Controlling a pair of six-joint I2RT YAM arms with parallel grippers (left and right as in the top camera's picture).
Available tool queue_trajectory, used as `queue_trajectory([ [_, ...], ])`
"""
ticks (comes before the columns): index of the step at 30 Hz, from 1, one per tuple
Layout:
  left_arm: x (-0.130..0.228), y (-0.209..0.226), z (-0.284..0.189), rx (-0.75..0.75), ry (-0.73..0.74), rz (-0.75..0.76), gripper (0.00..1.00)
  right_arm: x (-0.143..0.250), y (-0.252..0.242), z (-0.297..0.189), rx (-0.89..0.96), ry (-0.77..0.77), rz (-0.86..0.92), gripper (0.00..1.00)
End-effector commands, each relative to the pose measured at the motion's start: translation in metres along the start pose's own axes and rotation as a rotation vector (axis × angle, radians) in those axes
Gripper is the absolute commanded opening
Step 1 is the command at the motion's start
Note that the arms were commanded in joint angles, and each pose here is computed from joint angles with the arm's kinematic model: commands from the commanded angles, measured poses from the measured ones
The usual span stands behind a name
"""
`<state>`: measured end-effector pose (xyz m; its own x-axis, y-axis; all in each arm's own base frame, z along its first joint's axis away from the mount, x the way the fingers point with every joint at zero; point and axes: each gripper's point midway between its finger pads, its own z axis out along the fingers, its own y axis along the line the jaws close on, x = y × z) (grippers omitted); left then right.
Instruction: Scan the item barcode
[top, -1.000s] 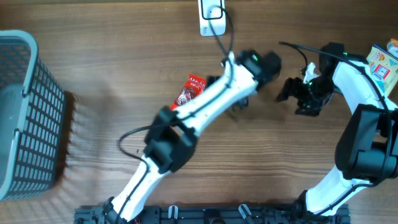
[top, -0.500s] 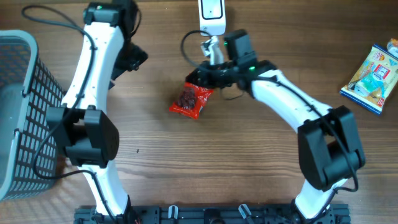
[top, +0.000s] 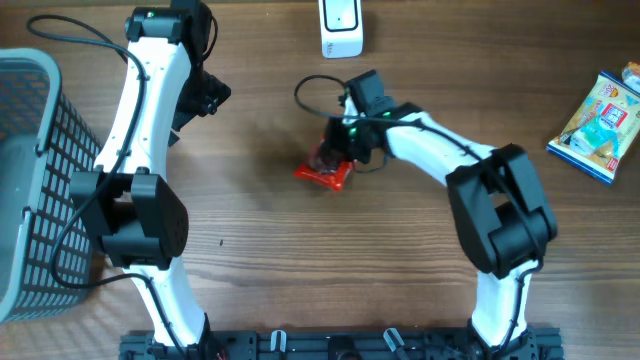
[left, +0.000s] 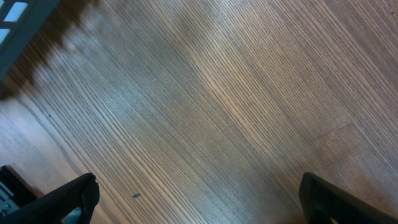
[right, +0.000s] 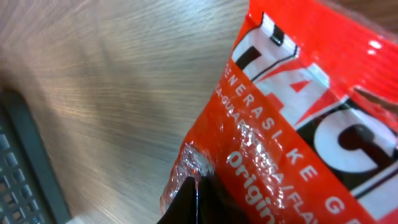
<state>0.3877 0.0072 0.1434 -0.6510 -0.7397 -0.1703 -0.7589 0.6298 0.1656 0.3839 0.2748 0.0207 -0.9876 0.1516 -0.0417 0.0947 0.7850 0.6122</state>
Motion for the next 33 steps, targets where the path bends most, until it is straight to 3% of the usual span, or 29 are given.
queue_trajectory([
  [1, 0.002, 0.001, 0.001, -0.003, 0.004, -0.01, 1.0, -0.005, 0.02, -0.044, -0.137, 0.02, -0.1, 0.04],
  [4, 0.002, 0.001, 0.001, -0.003, 0.004, -0.01, 1.0, -0.001, 0.011, -0.075, -0.134, 0.038, -0.07, 0.04],
  [7, 0.002, 0.001, 0.001, -0.003, 0.004, -0.01, 1.0, 0.001, -0.017, -0.075, -0.07, 0.043, -0.052, 0.04],
  [11, 0.002, 0.001, 0.001, -0.003, 0.004, -0.01, 1.0, 0.011, 0.005, -0.056, -0.283, 0.034, -0.121, 0.04],
  [14, 0.002, 0.001, 0.001, -0.003, 0.004, -0.01, 1.0, 0.012, -0.023, -0.042, -0.182, 0.011, -0.077, 0.04],
  [17, 0.002, 0.001, 0.001, -0.003, 0.004, -0.01, 1.0, 0.011, -0.089, -0.04, 0.084, -0.021, 0.087, 0.04],
  [18, 0.002, 0.001, 0.001, -0.003, 0.004, -0.01, 1.0, 0.012, -0.094, -0.046, 0.098, -0.016, 0.101, 0.04],
  [23, 0.002, 0.001, 0.001, -0.003, 0.004, -0.01, 1.0, -0.004, -0.051, -0.125, 0.091, -0.088, -0.067, 0.05],
  [24, 0.002, 0.001, 0.001, -0.003, 0.004, -0.01, 1.0, -0.007, -0.044, -0.138, 0.1, -0.125, -0.093, 0.15],
  [25, 0.002, 0.001, 0.001, -0.003, 0.004, -0.01, 1.0, -0.015, -0.042, -0.156, 0.141, -0.2, -0.114, 0.64],
  [26, 0.002, 0.001, 0.001, -0.003, 0.004, -0.01, 1.0, -0.017, -0.043, -0.159, 0.16, -0.219, -0.117, 0.98],
  [33, 0.002, 0.001, 0.001, -0.003, 0.004, -0.01, 1.0, -0.011, -0.098, -0.09, 0.23, -0.059, 0.083, 1.0],
])
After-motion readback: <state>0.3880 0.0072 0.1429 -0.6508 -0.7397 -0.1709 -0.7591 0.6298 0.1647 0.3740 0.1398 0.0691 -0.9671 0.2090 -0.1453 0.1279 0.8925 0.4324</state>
